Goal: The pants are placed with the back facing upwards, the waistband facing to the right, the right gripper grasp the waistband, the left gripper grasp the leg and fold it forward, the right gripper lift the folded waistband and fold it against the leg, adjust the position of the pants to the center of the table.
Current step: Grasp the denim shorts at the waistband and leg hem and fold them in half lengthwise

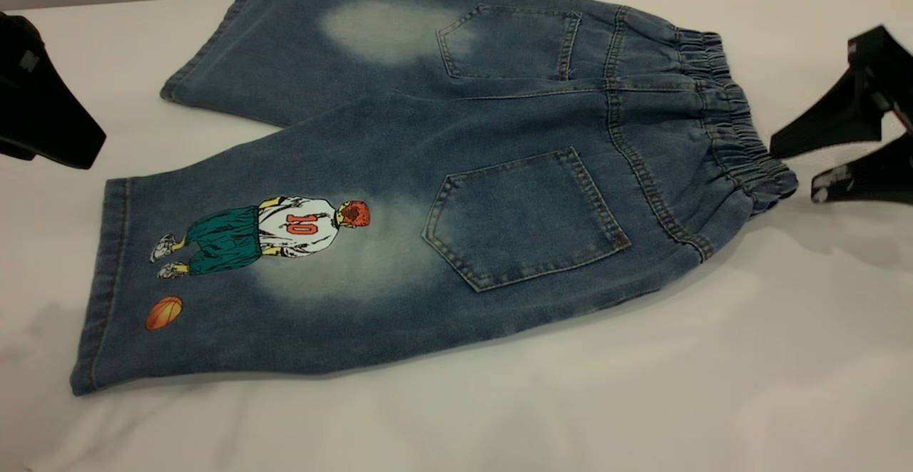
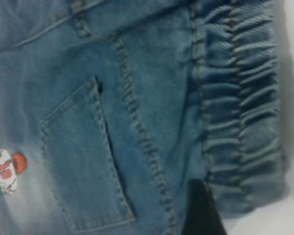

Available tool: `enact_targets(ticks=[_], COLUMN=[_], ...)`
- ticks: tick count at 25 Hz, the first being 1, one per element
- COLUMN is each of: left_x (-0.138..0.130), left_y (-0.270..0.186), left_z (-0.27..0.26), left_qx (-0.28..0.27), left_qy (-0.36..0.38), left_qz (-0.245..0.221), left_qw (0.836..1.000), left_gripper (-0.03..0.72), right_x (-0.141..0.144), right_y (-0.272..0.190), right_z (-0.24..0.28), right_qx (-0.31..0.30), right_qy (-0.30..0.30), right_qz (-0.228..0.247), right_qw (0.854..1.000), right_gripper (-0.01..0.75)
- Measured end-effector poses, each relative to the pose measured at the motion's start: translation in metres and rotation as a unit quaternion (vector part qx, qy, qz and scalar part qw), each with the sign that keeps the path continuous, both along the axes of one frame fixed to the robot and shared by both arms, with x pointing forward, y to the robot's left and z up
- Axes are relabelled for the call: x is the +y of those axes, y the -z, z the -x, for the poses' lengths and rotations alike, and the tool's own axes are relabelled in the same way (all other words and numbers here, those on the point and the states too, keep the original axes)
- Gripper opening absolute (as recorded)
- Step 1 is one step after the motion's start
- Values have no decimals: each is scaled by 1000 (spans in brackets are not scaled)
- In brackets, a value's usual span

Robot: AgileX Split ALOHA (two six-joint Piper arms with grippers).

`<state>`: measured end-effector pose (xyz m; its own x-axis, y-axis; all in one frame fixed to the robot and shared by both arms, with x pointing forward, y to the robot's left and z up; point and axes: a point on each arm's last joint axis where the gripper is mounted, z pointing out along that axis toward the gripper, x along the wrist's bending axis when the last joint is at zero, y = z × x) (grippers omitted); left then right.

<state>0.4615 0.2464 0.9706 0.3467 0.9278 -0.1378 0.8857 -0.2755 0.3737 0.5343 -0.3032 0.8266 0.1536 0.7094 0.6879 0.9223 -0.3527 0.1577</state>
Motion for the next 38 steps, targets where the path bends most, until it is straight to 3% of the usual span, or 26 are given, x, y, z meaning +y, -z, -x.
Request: enact_targets(ticks=[9, 26, 38], left_x=[0, 0, 0], left_y=[0, 0, 8], left_z=[1, 1, 7], left_qx=[4, 4, 40], left_qy=[1, 10, 20], left_qz=[0, -3, -7], left_qw=[1000, 1000, 999], left_gripper=[388, 388, 388], right_x=[-1, 1, 0], right_y=[20, 31, 32], right_z=[0, -16, -17], right_qx=[35, 16, 13], right_qy=[10, 13, 21], right_qz=[-3, -47, -41], right_qw=[999, 999, 999], right_gripper=[382, 374, 177])
